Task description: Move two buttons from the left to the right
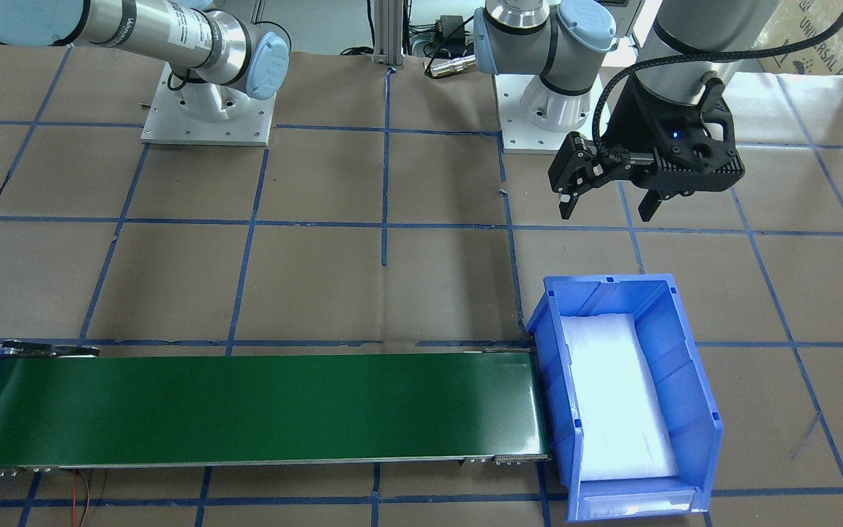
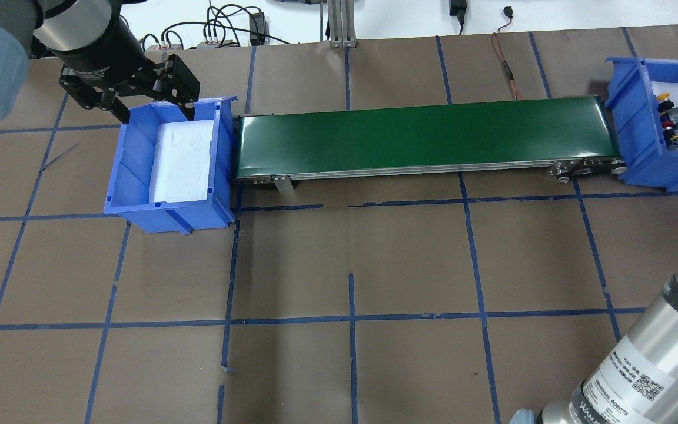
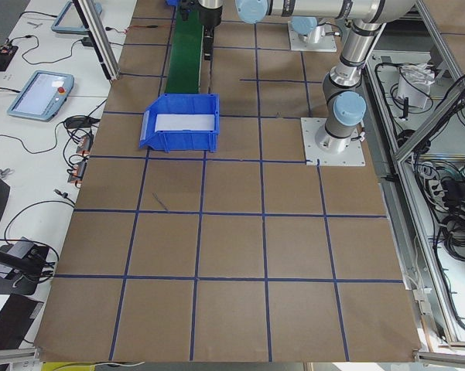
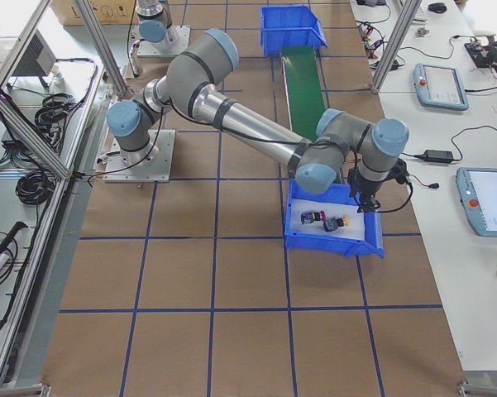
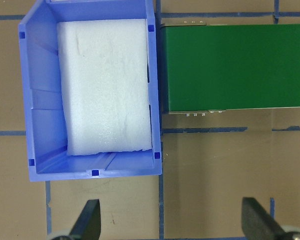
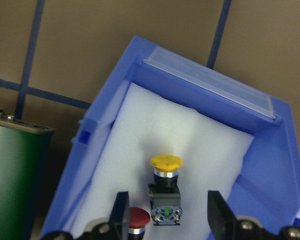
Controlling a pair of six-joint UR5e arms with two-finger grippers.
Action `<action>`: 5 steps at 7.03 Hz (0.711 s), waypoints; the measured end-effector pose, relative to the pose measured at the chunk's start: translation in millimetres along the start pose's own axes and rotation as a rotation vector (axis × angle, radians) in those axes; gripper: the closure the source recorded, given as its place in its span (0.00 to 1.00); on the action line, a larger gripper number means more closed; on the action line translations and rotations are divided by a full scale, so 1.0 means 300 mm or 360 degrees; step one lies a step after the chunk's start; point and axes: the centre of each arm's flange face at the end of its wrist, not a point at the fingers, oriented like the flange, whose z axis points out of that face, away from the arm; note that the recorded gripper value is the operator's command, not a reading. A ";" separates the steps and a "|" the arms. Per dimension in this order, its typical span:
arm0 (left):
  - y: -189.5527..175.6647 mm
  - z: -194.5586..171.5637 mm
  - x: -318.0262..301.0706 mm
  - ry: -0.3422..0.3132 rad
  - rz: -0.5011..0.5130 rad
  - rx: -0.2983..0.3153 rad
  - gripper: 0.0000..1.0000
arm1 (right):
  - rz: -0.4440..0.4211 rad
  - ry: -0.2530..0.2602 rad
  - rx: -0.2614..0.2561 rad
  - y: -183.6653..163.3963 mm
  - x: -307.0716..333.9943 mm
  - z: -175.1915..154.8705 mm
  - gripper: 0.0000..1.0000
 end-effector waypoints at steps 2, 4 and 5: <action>-0.004 0.007 0.001 0.0002 0.0000 -0.0005 0.00 | -0.0008 0.0002 0.0014 -0.129 -0.280 -0.162 0.30; -0.011 0.015 0.002 0.0006 -0.0001 -0.0011 0.00 | 0.0076 -0.0045 -0.0020 -0.211 -0.601 -0.296 0.13; -0.015 0.022 0.003 0.0009 -0.0001 -0.0016 0.00 | 0.0075 -0.0078 -0.0061 -0.222 -0.760 -0.367 0.12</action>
